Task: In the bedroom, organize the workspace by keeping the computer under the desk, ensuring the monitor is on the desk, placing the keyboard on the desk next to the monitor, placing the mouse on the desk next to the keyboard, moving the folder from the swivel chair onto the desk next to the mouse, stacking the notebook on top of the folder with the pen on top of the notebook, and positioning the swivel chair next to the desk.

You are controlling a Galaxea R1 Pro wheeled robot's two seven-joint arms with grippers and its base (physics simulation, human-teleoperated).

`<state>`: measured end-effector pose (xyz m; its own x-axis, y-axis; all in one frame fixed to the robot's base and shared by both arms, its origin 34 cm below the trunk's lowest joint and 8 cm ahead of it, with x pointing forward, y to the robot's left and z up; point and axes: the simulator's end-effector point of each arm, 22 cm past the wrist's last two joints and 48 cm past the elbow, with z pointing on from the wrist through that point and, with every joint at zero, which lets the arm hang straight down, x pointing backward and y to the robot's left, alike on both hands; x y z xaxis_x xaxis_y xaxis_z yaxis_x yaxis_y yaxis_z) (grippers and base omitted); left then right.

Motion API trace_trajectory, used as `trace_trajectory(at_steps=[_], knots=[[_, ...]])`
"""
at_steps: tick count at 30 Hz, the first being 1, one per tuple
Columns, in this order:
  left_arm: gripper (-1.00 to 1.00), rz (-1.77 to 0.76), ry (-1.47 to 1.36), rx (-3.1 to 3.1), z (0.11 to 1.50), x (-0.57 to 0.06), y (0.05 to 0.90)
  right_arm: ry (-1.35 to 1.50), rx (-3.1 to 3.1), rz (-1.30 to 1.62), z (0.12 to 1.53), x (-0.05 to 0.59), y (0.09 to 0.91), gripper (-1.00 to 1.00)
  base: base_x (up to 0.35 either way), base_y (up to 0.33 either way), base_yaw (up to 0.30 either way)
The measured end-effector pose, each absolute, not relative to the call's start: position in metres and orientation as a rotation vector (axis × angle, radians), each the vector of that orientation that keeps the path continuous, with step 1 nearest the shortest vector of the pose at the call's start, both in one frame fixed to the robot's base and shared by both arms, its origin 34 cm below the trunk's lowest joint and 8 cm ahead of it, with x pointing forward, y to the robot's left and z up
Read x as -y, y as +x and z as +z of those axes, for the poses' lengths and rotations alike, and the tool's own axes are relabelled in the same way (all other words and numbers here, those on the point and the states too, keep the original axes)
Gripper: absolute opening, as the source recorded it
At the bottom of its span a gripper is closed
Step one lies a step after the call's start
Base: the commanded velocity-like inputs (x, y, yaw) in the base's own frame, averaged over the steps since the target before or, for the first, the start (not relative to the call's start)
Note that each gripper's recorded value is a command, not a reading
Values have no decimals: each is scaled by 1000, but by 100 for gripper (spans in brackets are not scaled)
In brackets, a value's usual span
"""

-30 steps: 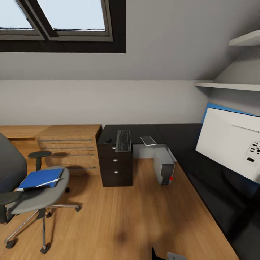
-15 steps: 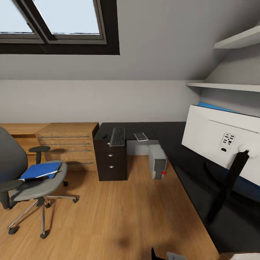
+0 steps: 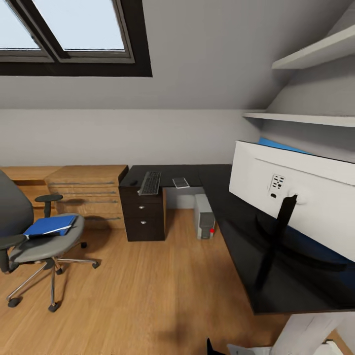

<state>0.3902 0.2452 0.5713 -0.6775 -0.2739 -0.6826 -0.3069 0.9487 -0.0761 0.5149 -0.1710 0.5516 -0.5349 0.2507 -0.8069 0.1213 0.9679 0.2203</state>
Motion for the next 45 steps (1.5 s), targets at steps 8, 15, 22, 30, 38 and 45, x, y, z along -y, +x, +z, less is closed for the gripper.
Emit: trace_trajectory(at_steps=[8, 15, 22, 30, 38, 45], knots=[[100, 57, -407, -2350, 571, -245, 390, 261, -2139, 170, 552, 171, 515, 100, -194, -249, -222], [100, 57, -406, -2347, 575, -246, 391, 258, -2139, 170, 555, 171, 515, 100, -34, -42, -262], [100, 58, -409, -2345, 588, -245, 392, 258, -2139, 169, 567, 172, 516, 100, -2, -2, -176], [100, 60, -411, -2341, 603, -246, 394, 259, -2141, 170, 580, 171, 516, 100, -227, 0, -13], [100, 61, -412, -2342, 616, -246, 394, 259, -2141, 172, 593, 170, 516, 100, -330, 0, -1], [100, 61, -411, -2342, 627, -246, 394, 258, -2141, 174, 604, 169, 516, 100, -339, 0, 0]])
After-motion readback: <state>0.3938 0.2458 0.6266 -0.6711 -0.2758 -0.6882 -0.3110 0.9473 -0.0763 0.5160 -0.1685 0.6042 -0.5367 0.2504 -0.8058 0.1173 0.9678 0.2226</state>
